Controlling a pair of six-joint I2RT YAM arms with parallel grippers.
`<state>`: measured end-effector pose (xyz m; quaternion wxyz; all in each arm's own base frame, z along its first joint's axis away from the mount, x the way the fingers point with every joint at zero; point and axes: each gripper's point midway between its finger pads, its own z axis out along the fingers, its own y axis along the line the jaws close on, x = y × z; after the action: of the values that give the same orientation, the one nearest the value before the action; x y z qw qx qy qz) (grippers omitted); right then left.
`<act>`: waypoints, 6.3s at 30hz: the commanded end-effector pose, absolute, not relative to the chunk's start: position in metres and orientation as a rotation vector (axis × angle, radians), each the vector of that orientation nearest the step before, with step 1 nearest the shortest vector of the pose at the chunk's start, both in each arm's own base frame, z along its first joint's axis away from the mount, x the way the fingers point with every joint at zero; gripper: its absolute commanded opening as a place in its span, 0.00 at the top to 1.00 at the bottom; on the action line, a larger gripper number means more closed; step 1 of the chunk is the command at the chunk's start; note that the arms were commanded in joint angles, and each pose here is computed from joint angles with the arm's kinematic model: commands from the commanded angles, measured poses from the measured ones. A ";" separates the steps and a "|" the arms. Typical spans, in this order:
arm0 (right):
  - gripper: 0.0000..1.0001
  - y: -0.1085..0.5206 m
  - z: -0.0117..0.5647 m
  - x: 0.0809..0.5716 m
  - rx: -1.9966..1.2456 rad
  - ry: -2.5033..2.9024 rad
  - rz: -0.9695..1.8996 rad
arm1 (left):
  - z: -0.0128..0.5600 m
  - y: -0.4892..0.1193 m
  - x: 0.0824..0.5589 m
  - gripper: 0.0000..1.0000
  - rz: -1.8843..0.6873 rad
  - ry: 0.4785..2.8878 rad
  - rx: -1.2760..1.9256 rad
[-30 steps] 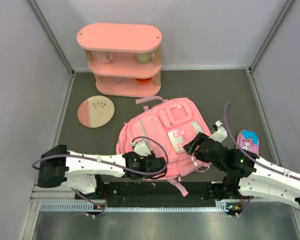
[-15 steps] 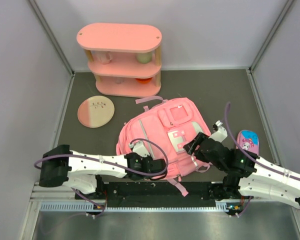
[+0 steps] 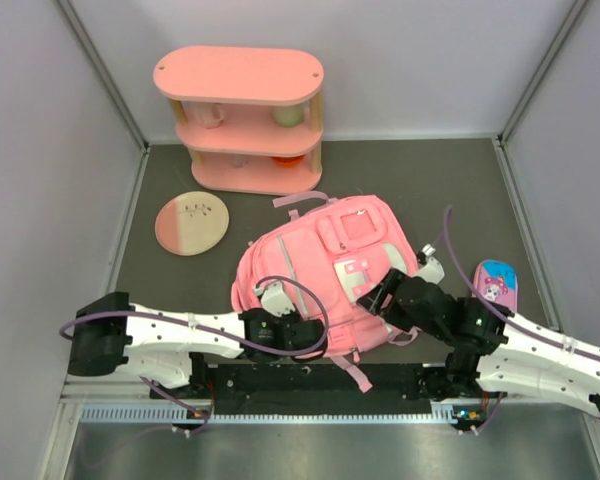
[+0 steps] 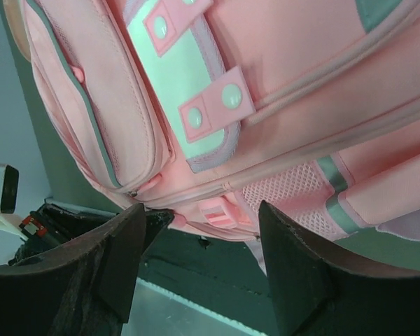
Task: Pack the student bag
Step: Unzip the student bag at the center of the board, then pick up the stationery from the center of the board.
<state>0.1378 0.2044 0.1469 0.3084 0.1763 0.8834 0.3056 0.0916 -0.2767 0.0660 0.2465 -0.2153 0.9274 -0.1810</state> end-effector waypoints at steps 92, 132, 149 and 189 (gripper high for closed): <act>1.00 0.147 0.152 0.264 0.383 2.244 0.613 | 0.091 -0.180 0.157 1.00 -0.197 2.460 0.050; 0.52 0.182 0.170 0.213 0.555 2.186 1.246 | 0.192 -0.203 0.184 0.15 -0.756 2.199 0.139; 0.51 0.153 0.169 0.182 0.671 2.197 1.095 | 0.172 -0.267 0.150 0.10 -1.213 2.313 -0.018; 0.01 -0.121 0.089 0.196 1.284 2.133 -0.310 | 0.218 -0.284 0.169 0.04 -1.499 2.023 -0.337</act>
<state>0.1851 -0.1191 0.0987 0.3050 0.4974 0.8015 -0.1310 0.1607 -0.2794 0.2054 0.2758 -0.1297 0.7752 -0.5533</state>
